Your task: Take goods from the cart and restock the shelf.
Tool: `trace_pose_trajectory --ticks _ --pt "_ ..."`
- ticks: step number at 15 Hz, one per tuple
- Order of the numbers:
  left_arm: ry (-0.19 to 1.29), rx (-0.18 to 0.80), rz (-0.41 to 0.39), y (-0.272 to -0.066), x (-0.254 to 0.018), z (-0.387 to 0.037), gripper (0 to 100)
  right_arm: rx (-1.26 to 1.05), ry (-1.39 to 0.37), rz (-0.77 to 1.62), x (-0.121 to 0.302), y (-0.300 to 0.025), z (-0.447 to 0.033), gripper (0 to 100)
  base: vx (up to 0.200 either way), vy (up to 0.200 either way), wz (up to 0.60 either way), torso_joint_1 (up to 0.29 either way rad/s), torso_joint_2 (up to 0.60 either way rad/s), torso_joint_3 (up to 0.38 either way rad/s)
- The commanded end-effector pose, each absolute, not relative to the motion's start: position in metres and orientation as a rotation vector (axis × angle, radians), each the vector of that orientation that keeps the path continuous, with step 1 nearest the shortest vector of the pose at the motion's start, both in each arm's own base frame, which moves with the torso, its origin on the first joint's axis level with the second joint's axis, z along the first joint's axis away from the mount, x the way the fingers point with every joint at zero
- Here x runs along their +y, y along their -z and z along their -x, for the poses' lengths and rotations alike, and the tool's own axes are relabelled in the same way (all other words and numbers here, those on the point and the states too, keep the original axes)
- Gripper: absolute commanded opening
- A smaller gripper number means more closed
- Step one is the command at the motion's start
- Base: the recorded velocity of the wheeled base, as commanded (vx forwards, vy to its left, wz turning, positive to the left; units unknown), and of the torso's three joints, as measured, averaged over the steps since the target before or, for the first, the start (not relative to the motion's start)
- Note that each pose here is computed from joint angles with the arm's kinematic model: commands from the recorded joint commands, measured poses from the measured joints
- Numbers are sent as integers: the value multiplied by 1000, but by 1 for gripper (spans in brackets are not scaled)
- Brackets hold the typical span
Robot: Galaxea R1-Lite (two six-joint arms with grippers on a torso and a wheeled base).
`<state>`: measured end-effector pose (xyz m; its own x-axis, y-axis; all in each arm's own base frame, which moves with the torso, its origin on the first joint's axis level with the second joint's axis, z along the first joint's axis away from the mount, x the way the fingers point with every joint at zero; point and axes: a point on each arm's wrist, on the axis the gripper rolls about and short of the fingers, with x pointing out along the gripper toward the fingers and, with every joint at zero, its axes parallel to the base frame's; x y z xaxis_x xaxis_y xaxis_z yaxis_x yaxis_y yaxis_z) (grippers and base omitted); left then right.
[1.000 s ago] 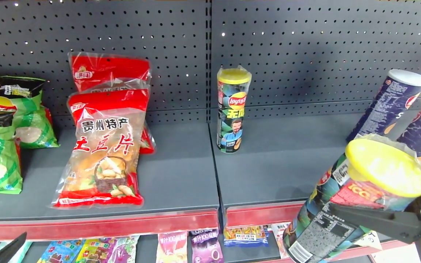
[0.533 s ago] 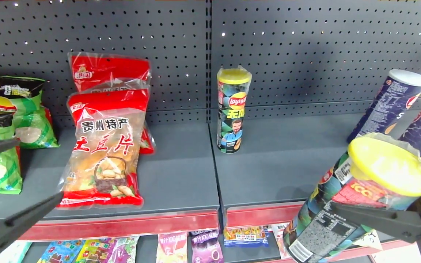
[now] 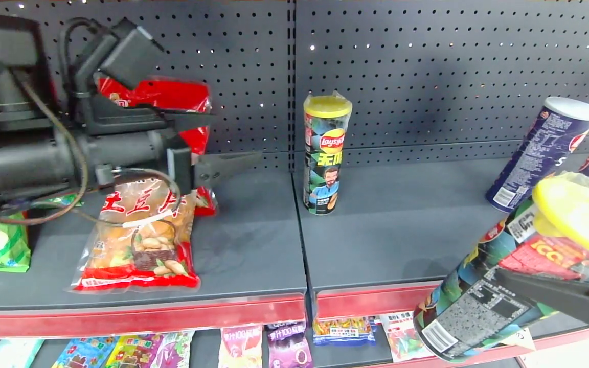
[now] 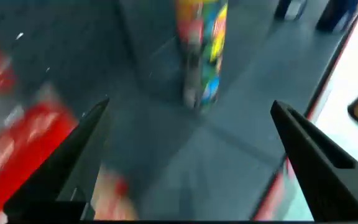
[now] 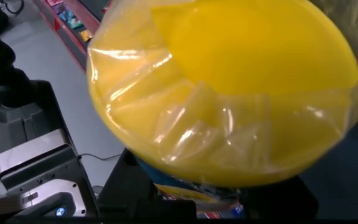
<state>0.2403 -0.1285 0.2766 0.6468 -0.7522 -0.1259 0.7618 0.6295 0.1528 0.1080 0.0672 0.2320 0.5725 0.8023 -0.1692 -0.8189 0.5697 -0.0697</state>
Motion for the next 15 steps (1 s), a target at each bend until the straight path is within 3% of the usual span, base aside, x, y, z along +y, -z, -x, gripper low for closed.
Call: trace_pose_trajectory --ticks 1,5,15 --pt "952 104 -191 -252 -172 -285 100 105 -933 145 64 -235 -107 0 0 0 0 0 0 0" --pt "961 93 -193 -247 -190 -312 100 106 -919 144 63 -237 -110 0 0 0 0 0 0 0" --pt "963 85 -193 -241 -206 -334 100 109 -923 144 64 -236 -111 0 0 0 0 0 0 0"
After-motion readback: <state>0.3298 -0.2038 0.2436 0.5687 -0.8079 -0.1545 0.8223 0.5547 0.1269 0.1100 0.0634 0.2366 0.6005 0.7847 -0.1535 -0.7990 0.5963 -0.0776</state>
